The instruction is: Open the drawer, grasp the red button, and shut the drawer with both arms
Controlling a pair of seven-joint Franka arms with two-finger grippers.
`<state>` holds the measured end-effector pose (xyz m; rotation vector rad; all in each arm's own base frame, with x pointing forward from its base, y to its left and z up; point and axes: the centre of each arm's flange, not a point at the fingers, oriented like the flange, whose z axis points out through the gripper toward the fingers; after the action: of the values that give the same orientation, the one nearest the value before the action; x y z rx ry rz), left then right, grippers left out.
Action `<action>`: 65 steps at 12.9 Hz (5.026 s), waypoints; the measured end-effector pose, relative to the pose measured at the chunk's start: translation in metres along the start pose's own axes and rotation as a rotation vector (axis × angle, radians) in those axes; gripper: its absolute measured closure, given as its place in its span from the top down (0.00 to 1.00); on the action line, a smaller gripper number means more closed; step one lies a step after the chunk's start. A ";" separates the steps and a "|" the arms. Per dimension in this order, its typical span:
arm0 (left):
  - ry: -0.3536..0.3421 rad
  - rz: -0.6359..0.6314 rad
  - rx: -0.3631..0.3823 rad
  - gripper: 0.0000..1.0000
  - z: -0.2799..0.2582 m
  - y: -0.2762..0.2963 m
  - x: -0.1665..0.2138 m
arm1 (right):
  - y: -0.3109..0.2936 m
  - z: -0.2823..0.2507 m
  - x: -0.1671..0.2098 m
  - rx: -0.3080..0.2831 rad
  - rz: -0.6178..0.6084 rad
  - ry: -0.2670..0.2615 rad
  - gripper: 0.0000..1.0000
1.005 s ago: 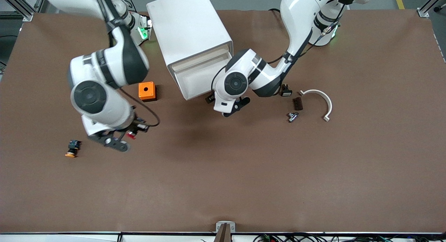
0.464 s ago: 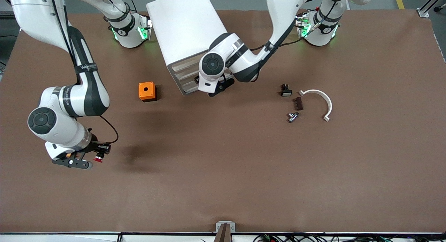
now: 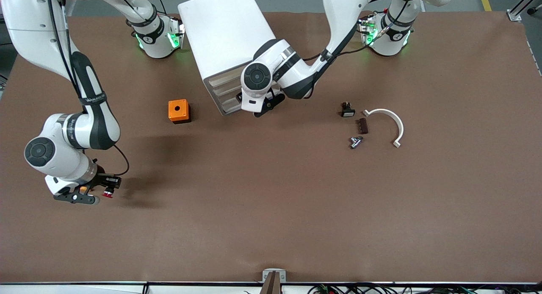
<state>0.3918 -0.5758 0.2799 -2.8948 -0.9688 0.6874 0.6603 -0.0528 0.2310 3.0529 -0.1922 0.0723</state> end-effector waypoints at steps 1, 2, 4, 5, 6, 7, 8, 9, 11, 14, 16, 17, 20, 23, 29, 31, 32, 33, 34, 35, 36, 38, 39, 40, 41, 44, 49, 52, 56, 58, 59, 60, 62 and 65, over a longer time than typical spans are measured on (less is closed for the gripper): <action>0.020 -0.022 -0.025 1.00 -0.020 0.000 0.023 | -0.001 0.014 -0.006 0.002 -0.002 -0.004 0.44; 0.060 -0.046 -0.047 1.00 -0.048 -0.004 0.054 | -0.002 0.024 -0.011 0.004 -0.004 -0.009 0.44; 0.141 -0.090 -0.066 1.00 -0.115 -0.025 0.119 | -0.002 0.035 -0.016 0.004 -0.029 -0.023 0.44; 0.180 -0.093 -0.064 1.00 -0.148 -0.042 0.148 | 0.002 0.037 -0.017 0.004 -0.045 -0.026 0.44; 0.209 -0.077 -0.060 1.00 -0.177 -0.060 0.172 | 0.007 0.038 -0.017 0.004 -0.055 -0.028 0.44; 0.225 -0.049 -0.055 1.00 -0.205 -0.081 0.192 | 0.012 0.039 -0.017 0.004 -0.064 -0.028 0.44; 0.234 -0.019 -0.050 1.00 -0.230 -0.102 0.210 | 0.017 0.039 -0.017 0.004 -0.073 -0.029 0.44; 0.239 0.013 -0.047 1.00 -0.255 -0.124 0.228 | 0.023 0.039 -0.017 0.004 -0.084 -0.030 0.44; 0.256 0.091 -0.058 1.00 -0.303 -0.172 0.259 | 0.031 0.040 -0.017 0.006 -0.093 -0.031 0.44; 0.292 0.167 -0.068 1.00 -0.364 -0.240 0.278 | 0.030 0.040 -0.017 0.010 -0.097 -0.030 0.44; 0.327 0.195 -0.086 1.00 -0.400 -0.282 0.278 | 0.025 0.040 -0.017 0.015 -0.107 -0.030 0.50; 0.343 0.207 -0.091 1.00 -0.415 -0.299 0.275 | 0.022 0.039 -0.017 0.018 -0.114 -0.029 0.59; 0.389 0.286 -0.053 1.00 -0.440 -0.334 0.255 | 0.015 0.032 -0.013 0.025 -0.153 -0.020 0.92; 0.402 0.418 -0.005 1.00 -0.454 -0.374 0.244 | 0.015 0.002 0.001 0.024 -0.201 -0.043 1.00; 0.405 0.560 0.036 1.00 -0.443 -0.413 0.212 | -0.010 -0.168 0.004 0.017 -0.180 -0.059 1.00; 0.409 0.567 0.034 1.00 -0.439 -0.413 0.211 | -0.019 -0.222 -0.013 0.010 -0.149 -0.080 1.00; 0.414 0.569 0.032 1.00 -0.437 -0.411 0.213 | -0.018 -0.244 -0.022 0.009 -0.144 -0.084 1.00; 0.415 0.570 0.031 1.00 -0.435 -0.410 0.215 | -0.015 -0.262 -0.029 0.007 -0.141 -0.082 1.00; 0.414 0.570 0.031 1.00 -0.434 -0.410 0.217 | -0.012 -0.279 -0.035 0.007 -0.138 -0.075 1.00; 0.413 0.570 0.032 1.00 -0.433 -0.409 0.218 | -0.010 -0.293 -0.040 0.007 -0.136 -0.063 1.00; 0.413 0.570 0.032 1.00 -0.432 -0.409 0.219 | -0.009 -0.303 -0.043 0.007 -0.135 -0.052 1.00; 0.413 0.572 0.032 1.00 -0.432 -0.409 0.220 | -0.008 -0.310 -0.045 0.008 -0.133 -0.042 1.00; 0.413 0.572 0.032 1.00 -0.431 -0.409 0.220 | -0.007 -0.310 -0.045 0.007 -0.131 -0.041 1.00; 0.412 0.572 0.033 1.00 -0.431 -0.409 0.220 | -0.006 -0.311 -0.045 0.007 -0.130 -0.044 1.00; 0.411 0.572 0.033 1.00 -0.430 -0.409 0.220 | -0.006 -0.313 -0.046 0.013 -0.126 -0.048 1.00; 0.407 0.572 0.035 1.00 -0.429 -0.409 0.221 | -0.002 -0.321 -0.045 0.093 -0.086 -0.050 1.00; 0.409 0.574 0.035 1.00 -0.430 -0.410 0.218 | 0.013 -0.333 -0.041 0.105 -0.057 -0.024 1.00; 0.406 0.573 0.037 1.00 -0.431 -0.413 0.214 | 0.018 -0.349 -0.039 0.105 -0.051 -0.007 1.00; 0.411 0.571 0.035 1.00 -0.432 -0.417 0.211 | 0.022 -0.353 -0.050 0.103 -0.046 -0.095 1.00; 0.423 0.571 0.030 1.00 -0.427 -0.421 0.208 | 0.033 -0.353 -0.054 0.103 -0.031 -0.127 1.00; 0.429 0.571 0.028 1.00 -0.424 -0.423 0.206 | 0.038 -0.356 -0.056 0.105 -0.023 -0.133 1.00; 0.432 0.571 0.026 1.00 -0.423 -0.425 0.205 | 0.041 -0.360 -0.059 0.107 -0.019 -0.131 1.00; 0.436 0.570 0.024 1.00 -0.423 -0.426 0.204 | 0.040 -0.374 -0.067 0.111 -0.023 -0.123 1.00; 0.444 0.568 0.018 1.00 -0.424 -0.426 0.206 | 0.018 -0.391 -0.079 0.118 -0.064 -0.122 1.00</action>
<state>0.4699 -0.0599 0.6426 -3.0994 -0.0904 0.0276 0.5633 -0.0280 0.6176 3.1798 -0.1012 -0.1115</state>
